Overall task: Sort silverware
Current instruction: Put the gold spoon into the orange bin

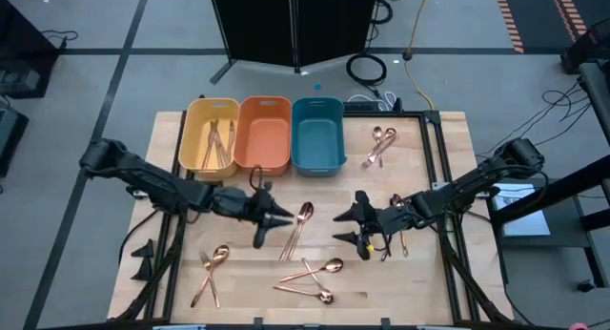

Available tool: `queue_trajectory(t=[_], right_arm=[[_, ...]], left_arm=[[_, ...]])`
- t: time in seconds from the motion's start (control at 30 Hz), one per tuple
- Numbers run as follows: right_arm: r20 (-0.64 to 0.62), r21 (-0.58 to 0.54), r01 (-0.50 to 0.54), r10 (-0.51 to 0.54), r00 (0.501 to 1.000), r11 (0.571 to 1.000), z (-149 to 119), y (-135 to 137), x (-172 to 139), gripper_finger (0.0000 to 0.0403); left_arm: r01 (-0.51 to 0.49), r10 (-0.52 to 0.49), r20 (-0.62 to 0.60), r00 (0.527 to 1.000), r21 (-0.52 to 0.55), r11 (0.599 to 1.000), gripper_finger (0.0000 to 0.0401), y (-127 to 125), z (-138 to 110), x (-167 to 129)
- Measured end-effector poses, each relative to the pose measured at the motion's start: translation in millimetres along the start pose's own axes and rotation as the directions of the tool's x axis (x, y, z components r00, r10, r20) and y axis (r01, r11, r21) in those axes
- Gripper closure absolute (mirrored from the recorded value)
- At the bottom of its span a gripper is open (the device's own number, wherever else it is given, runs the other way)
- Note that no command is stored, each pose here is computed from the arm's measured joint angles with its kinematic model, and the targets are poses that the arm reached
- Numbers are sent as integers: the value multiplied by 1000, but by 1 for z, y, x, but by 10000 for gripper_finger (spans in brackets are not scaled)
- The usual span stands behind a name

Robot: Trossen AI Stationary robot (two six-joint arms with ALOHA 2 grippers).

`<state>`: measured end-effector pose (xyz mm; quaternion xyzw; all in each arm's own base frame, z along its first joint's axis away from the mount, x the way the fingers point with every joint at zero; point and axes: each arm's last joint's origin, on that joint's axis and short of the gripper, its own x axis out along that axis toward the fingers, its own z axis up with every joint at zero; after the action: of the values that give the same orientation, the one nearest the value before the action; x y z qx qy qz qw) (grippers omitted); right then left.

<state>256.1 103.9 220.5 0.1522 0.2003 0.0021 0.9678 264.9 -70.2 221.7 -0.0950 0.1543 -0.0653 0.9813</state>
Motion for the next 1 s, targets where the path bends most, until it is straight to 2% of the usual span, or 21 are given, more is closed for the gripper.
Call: queue_trajectory(t=[0.07,0.17,0.3,0.5,0.73,1.0], right_arm=[[-38,19,-22,22,999,1000,-2,1,0,179],[-132,59,5,3,991,998,-3,1,-2,184],[-282,102,76,-45,958,992,-8,-1,-6,188],[-424,105,151,-93,901,983,-20,7,-17,188],[-508,103,174,-99,856,979,-39,25,-34,188],[-487,92,156,-92,868,984,-58,52,-54,188]], left_arm=[[24,-24,13,1000,9,1000,315,-6,-7,10],[41,-41,14,999,12,999,315,-12,-19,24],[49,-48,-51,998,20,999,315,-21,-34,45],[67,-59,-151,987,52,996,315,-39,-45,79],[81,-54,-277,959,84,993,315,-69,-34,114],[2,44,-451,891,101,995,315,-95,-25,146]])
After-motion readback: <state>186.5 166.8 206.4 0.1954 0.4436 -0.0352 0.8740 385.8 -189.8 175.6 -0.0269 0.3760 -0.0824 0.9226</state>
